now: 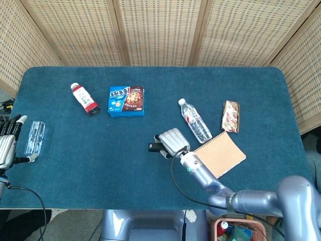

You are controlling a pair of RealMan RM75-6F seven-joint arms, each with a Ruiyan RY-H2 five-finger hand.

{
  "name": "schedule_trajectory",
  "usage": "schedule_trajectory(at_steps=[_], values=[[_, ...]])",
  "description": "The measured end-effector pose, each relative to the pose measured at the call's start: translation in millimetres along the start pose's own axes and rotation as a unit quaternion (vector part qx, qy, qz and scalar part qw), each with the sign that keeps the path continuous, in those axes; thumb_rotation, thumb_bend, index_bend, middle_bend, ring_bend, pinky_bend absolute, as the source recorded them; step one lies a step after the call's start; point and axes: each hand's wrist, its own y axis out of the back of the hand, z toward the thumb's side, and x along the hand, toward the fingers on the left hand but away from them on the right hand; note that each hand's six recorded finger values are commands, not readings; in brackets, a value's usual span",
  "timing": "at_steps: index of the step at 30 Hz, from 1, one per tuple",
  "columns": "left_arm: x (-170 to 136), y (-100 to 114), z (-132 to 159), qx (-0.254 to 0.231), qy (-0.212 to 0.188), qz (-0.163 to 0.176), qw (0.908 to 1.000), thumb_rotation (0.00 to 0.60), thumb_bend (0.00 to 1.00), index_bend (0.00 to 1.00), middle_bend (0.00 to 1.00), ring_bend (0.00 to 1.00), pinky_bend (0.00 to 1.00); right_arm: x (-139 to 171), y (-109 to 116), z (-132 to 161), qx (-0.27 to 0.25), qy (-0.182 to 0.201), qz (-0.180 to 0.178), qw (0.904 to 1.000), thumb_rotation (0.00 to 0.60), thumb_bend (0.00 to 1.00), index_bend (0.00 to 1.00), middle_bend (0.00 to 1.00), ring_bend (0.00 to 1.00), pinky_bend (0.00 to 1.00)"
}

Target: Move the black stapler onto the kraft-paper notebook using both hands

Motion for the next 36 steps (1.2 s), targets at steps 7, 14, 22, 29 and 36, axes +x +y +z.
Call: schedule_trajectory(at_steps=[7, 14, 22, 29, 36], values=[[-0.8, -6.1, 6.5, 0.010, -0.007, -0.005, 0.9999, 0.600, 0.00, 0.00, 0.00, 0.00, 0.00, 54.6, 4.1, -32.9, 0.071, 0.082, -0.014, 0.9940, 0.600, 0.53, 0.56, 0.65, 0.59, 0.52], [-1.7, -12.9, 15.0, 0.021, -0.015, -0.009, 0.9996, 0.600, 0.00, 0.00, 0.00, 0.00, 0.00, 100.2, -13.2, -80.7, 0.156, 0.156, -0.015, 0.9753, 0.600, 0.53, 0.56, 0.65, 0.59, 0.52], [-1.0, -13.9, 20.3, 0.025, -0.018, -0.006, 0.9995, 0.600, 0.00, 0.00, 0.00, 0.00, 0.00, 120.9, -30.4, -140.6, 0.225, 0.171, 0.004, 0.9594, 0.600, 0.53, 0.56, 0.65, 0.59, 0.52], [1.8, -17.0, 18.1, 0.028, -0.012, -0.010, 0.9995, 0.600, 0.00, 0.00, 0.00, 0.00, 0.00, 120.8, -48.8, -158.1, 0.229, 0.170, 0.018, 0.9583, 0.600, 0.53, 0.56, 0.65, 0.59, 0.52], [4.2, -19.8, 16.7, 0.030, -0.008, -0.014, 0.9994, 0.600, 0.00, 0.00, 0.00, 0.00, 0.00, 118.6, -65.3, -159.8, 0.246, 0.171, 0.020, 0.9540, 0.600, 0.39, 0.49, 0.49, 0.44, 0.38]])
